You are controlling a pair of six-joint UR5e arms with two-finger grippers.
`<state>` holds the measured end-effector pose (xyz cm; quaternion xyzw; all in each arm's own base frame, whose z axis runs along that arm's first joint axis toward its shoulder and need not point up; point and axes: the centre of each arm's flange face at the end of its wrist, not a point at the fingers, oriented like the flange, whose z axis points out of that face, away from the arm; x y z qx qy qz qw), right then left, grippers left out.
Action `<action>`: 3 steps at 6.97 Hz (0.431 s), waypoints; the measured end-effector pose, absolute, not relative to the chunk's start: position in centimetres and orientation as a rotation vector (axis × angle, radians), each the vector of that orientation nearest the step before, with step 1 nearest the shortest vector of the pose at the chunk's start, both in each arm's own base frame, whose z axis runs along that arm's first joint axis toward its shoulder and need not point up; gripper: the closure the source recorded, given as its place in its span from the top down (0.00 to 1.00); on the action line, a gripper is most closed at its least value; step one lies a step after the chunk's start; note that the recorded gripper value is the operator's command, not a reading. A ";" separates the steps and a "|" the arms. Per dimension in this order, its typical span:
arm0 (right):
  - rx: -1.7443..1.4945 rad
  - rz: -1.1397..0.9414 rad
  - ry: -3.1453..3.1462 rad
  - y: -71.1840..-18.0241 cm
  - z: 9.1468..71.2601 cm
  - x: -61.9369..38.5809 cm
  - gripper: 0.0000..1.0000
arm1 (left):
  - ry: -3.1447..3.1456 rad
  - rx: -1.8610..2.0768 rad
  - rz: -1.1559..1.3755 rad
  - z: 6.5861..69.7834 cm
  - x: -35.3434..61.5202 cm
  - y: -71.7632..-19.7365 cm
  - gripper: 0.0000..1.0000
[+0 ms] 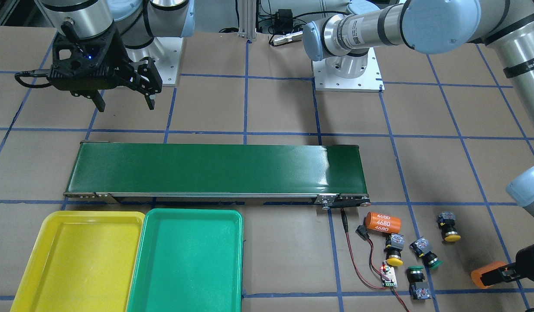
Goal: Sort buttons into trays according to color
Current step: 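Lower the left gripper and grasp the orange cylinder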
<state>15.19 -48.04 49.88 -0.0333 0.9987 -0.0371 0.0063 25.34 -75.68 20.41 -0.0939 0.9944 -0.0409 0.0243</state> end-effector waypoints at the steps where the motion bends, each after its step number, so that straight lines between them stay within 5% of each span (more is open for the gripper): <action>1: -0.103 -0.116 3.125 -48.1 49.9 15.2 1.00 | 3.078 -0.290 -0.123 20.2 25.3 -75.7 1.00; 3: -0.103 -0.115 3.125 -48.1 49.8 15.2 1.00 | 3.088 -0.292 -0.099 19.1 25.3 -75.7 1.00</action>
